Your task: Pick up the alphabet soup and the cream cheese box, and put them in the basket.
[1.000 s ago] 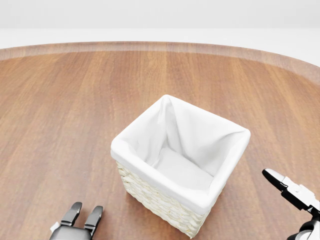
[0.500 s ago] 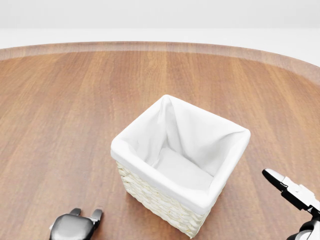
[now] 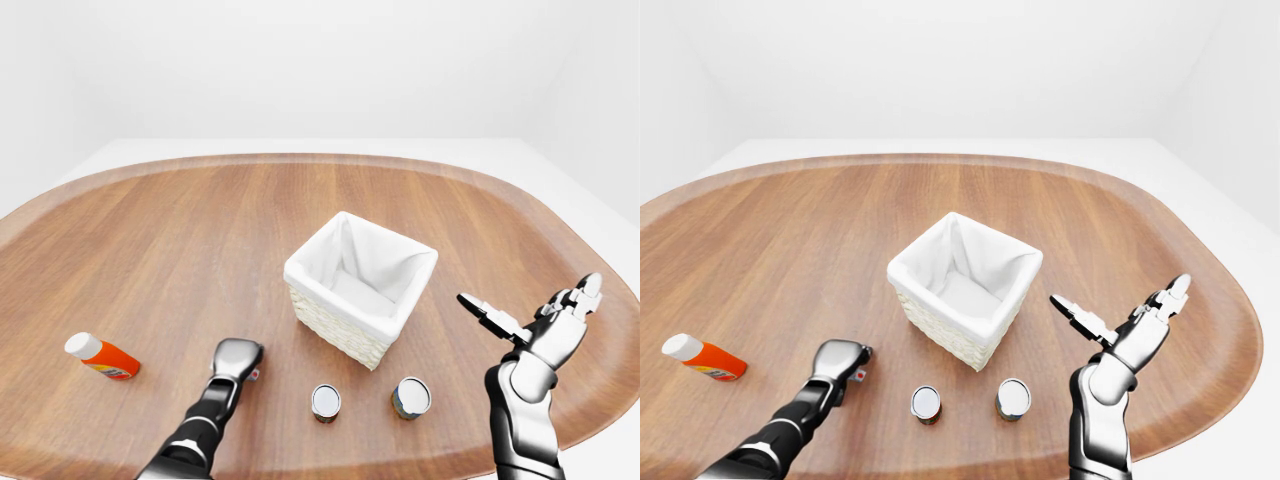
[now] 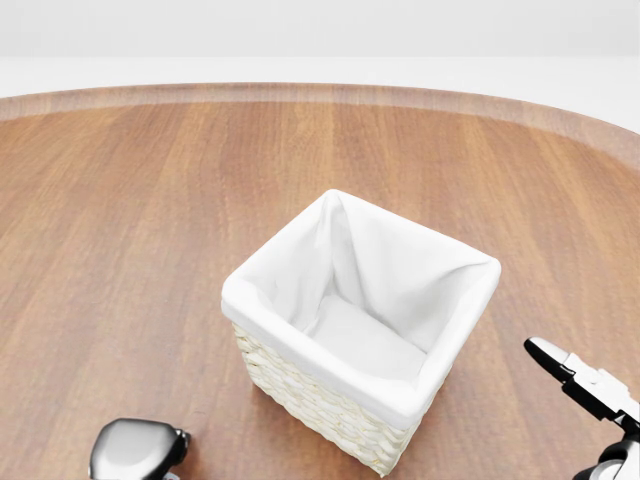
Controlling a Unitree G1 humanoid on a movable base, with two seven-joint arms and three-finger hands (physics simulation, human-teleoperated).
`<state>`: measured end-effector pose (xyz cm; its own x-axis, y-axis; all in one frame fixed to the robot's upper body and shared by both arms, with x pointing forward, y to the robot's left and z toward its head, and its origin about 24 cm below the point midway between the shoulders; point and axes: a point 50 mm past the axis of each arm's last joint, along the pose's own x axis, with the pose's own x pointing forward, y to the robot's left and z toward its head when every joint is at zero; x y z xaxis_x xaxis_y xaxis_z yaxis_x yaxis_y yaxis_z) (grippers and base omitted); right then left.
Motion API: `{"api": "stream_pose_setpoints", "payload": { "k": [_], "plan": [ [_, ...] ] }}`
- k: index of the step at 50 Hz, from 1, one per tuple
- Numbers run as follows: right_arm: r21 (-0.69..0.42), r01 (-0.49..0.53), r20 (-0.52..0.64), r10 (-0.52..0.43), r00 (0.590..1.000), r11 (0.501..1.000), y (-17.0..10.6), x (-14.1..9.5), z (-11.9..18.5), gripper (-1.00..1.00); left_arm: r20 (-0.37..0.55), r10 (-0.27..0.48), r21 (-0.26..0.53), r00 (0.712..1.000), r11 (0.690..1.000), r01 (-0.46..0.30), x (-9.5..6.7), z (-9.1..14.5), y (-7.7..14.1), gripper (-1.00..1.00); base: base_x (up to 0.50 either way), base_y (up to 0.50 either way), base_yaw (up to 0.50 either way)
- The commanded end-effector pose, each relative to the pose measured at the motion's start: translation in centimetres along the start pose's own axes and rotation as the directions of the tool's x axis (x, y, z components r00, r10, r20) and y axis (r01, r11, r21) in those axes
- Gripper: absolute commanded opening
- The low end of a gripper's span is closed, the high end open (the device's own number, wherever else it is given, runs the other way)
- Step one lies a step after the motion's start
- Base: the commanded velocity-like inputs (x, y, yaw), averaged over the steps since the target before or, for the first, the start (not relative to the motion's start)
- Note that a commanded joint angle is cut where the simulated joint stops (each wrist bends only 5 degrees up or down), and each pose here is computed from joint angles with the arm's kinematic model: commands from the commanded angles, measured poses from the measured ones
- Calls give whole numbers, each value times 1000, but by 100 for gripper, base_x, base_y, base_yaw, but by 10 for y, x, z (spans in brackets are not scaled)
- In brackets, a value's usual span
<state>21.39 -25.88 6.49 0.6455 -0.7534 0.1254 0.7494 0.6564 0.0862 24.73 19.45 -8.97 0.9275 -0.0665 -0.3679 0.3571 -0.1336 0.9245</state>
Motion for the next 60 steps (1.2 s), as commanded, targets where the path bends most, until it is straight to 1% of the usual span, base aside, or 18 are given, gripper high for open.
{"api": "stream_pose_setpoints", "payload": {
  "k": [1, 17, 18, 21, 33, 34, 35, 37, 40, 41, 43, 47, 51, 53, 54, 57, 58, 60],
  "plan": [
    [0, 0, 0, 0, 1000, 1000, 0, 0, 0, 100, -72, -174, -35, 982, 985, 172, -61, -16, -65, -100, 0, 0, 0],
    [-3, -2, -5, 2, 1000, 1000, 1, 1, -1, 100, -95, 0, -41, 996, 999, -4, -71, -26, -45, -100, 0, 0, 0],
    [-3, -2, -6, 2, 1000, 1000, 1, 0, -1, 100, -111, 62, -60, 992, 996, -69, -74, -28, -36, -100, 0, 0, 0],
    [-3, -2, -6, 2, 1000, 1000, 1, 1, -1, 100, -112, 97, -51, 989, 993, -103, -76, -27, -31, -100, 0, 0, 0],
    [-3, -1, -5, 1, 1000, 1000, 0, 0, -1, 100, -149, 135, -69, 980, 987, -146, -77, -31, -24, -100, 0, 0, 0],
    [-3, -1, -5, 1, 1000, 1000, 0, 0, -1, 100, -183, 138, -57, 973, 987, -151, -77, -32, -24, -100, 0, 0, 0],
    [-4, -1, -6, 1, 1000, 1000, 1, 1, -1, 100, -153, 141, -73, 978, 985, -153, -76, -31, -23, -100, 0, 0, 0],
    [-4, -1, -6, 1, 1000, 1000, 0, 0, -1, 100, -191, 149, -70, 970, 984, -165, -77, -32, -22, -100, 0, 0, 0],
    [-4, -1, -7, 1, 1000, 1000, 0, 0, -1, 100, -169, 156, -92, 973, 981, -174, -77, -31, -20, -100, 0, 0, 0],
    [-4, -1, -7, 1, 1000, 1000, 0, 0, -1, 100, -229, 158, -67, 961, 982, -178, -76, -34, -19, -100, 0, 0, 0],
    [-4, -1, -7, 1, 1000, 1000, 0, 1, -1, 100, -186, 169, -98, 968, 977, -189, -77, -31, -18, -100, 0, 0, 0],
    [-4, -2, -8, 2, 1000, 1000, 1, 1, -2, 100, -217, 193, -100, 957, 971, -219, -73, -32, -12, -100, 0, 0, 0],
    [-4, -3, -9, 3, 1000, 1000, 1, 1, -1, 100, -201, 185, -117, 962, 970, -211, -67, -28, -12, -100, 0, 0, 0],
    [-5, -4, -10, 4, 1000, 1000, 1, 1, -1, 100, -256, 178, -77, 950, 976, -204, -63, -30, -11, -100, 0, 0, 0],
    [-5, -4, -10, 4, 1000, 1000, 1, 1, -2, 100, -242, 176, -76, 954, 977, -199, -62, -28, -11, -100, 0, 0, 0],
    [-6, -4, -11, 3, 1000, 1000, 1, 1, -2, 100, -224, 227, -36, 948, 970, -241, -60, -23, 0, -100, 0, 0, 0],
    [-6, -3, -10, 3, 1000, 1000, 1, 1, -3, 100, -231, 262, -60, 937, 957, -283, -58, -23, 8, -100, 0, 0, 0],
    [-6, -3, -10, 3, 1000, 1000, 1, 1, -3, 100, -223, 295, -50, 929, 948, -313, -57, -20, 15, -100, 0, 0, 0]
  ]
}}
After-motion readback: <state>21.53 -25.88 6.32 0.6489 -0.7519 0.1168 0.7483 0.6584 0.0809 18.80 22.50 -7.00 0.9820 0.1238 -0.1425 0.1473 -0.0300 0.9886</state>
